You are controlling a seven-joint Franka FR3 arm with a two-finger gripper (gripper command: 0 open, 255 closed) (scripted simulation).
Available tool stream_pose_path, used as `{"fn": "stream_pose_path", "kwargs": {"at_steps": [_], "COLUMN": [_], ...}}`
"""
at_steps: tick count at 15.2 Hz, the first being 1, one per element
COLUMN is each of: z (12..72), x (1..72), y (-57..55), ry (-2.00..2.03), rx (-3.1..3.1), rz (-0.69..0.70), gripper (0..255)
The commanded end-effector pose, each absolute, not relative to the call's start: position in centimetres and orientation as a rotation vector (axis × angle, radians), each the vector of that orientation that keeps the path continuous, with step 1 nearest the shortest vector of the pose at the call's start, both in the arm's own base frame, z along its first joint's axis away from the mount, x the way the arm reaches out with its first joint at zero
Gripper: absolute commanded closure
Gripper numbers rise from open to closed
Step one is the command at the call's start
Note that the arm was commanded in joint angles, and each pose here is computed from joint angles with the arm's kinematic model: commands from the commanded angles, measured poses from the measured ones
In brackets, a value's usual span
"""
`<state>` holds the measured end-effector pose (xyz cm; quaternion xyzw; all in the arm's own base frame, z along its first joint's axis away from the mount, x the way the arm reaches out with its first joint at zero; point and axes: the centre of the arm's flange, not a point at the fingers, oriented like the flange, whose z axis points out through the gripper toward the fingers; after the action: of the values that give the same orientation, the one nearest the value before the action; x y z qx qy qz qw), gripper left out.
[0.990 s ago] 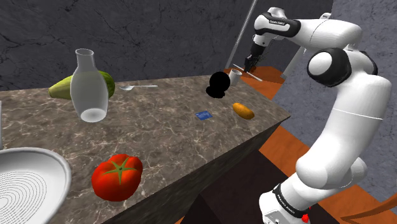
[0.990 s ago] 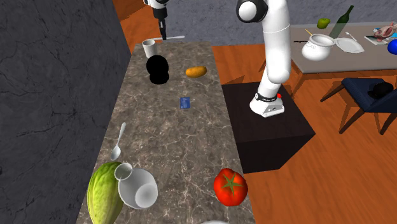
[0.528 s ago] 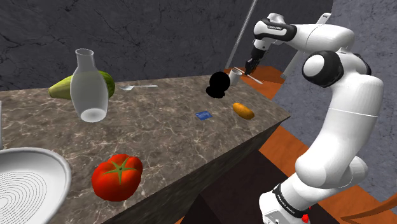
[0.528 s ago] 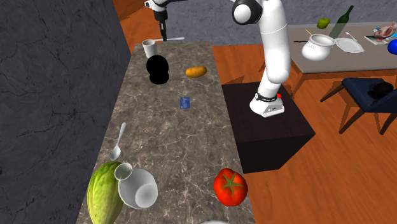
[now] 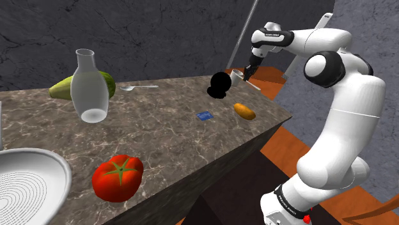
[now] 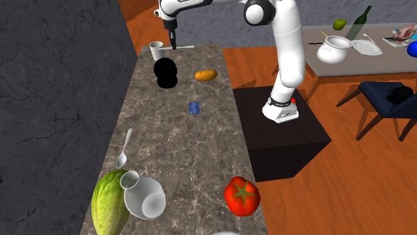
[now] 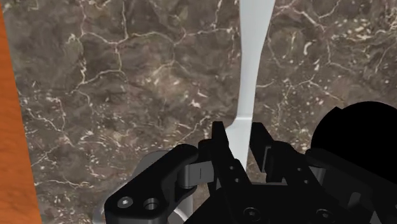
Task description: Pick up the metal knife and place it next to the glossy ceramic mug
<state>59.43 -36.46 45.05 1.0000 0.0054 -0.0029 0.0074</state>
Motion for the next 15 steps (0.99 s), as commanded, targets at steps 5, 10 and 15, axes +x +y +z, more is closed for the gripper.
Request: {"fn": "stream_pose_path", "kwargs": {"at_steps": [5, 10, 15], "z": [41.9, 39.2, 36.6], "x": [59.5, 59.5, 59.5], "y": [-36.5, -36.5, -36.5], "ry": [0.017, 0.017, 0.017], "rx": [3.127, 3.127, 3.127], "rz": [-0.008, -0.008, -0.008], "gripper": [255, 255, 255]}}
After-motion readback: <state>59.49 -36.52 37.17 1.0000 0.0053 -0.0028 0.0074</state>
